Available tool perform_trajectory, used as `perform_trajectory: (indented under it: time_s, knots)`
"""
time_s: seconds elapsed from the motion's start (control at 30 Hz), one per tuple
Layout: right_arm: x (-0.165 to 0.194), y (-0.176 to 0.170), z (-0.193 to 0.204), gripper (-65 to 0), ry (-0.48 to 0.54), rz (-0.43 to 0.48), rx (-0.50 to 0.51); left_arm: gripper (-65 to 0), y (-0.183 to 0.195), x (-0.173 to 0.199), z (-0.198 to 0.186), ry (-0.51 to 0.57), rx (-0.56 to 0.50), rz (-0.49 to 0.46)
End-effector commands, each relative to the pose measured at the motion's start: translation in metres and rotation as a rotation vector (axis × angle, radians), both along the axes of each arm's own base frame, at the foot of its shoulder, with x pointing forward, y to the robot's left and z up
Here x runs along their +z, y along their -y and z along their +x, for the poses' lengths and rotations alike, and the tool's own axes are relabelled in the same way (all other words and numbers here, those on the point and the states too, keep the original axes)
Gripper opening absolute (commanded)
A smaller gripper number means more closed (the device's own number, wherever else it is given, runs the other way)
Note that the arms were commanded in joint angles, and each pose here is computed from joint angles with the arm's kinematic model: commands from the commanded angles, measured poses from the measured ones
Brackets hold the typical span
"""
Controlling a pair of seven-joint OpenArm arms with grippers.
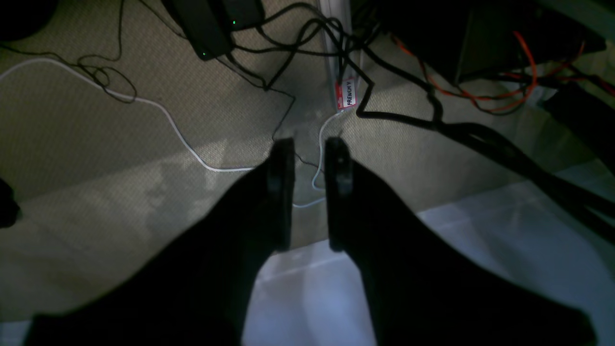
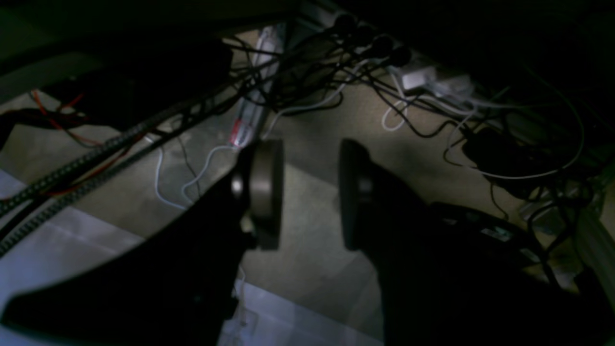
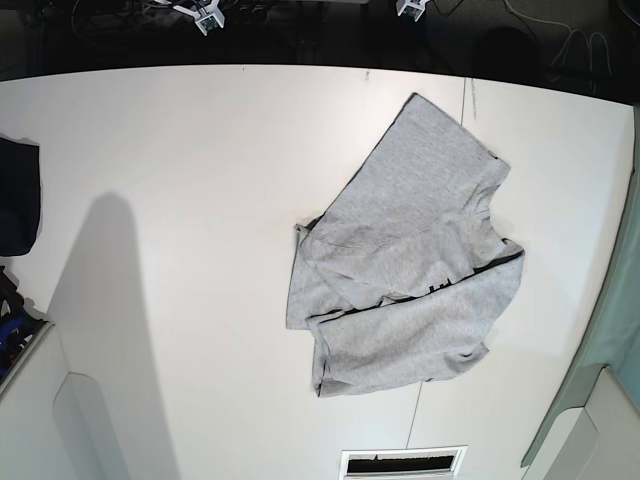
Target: Layout the t-shirt on the table in an organized manner, then fold the t-shirt properly
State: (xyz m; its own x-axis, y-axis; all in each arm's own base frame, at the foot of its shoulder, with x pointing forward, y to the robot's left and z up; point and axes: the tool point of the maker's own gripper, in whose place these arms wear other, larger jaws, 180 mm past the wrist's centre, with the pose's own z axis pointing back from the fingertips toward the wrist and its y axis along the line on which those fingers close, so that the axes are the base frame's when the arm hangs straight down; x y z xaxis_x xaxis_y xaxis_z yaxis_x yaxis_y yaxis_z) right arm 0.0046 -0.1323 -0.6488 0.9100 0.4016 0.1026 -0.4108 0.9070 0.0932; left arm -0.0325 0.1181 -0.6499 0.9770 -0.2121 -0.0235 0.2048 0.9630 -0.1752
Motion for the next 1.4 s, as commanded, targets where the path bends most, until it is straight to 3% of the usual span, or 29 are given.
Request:
perform_trajectory:
  time_s: [0.0, 0.4, 0.7, 0.83, 1.1, 1.37]
  knots:
    - [0.001, 0.002, -0.001, -45.3, 0.005, 0.0, -0.002, -50.7, -0.001, 0.001, 0.0, 0.005, -0.002, -0.005]
    - [0.011, -0.004, -0.02, -45.3, 0.035, 0.016, 0.006, -50.7, 0.002, 0.003, 0.004, 0.023, 0.019, -0.013]
    - [0.023, -0.01, -0.02, -45.3, 0.082, 0.031, 0.008, -50.7, 0.011, 0.026, 0.02, 0.16, 0.048, -0.049]
    - [0.033, -0.016, -0.013, -45.3, 0.125, 0.063, -0.06, -50.7, 0.009, 0.04, 0.034, 0.224, 0.074, -0.062]
    - [0.077, -0.033, 0.018, -45.3, 0.285, 0.142, -0.123, -50.7, -0.004, 0.075, 0.057, 0.323, 0.081, -0.075]
    - [0.129, -0.045, 0.044, -45.3, 0.399, 0.231, -0.11, -42.8, -0.027, 0.121, 0.088, 0.452, 0.142, -0.06]
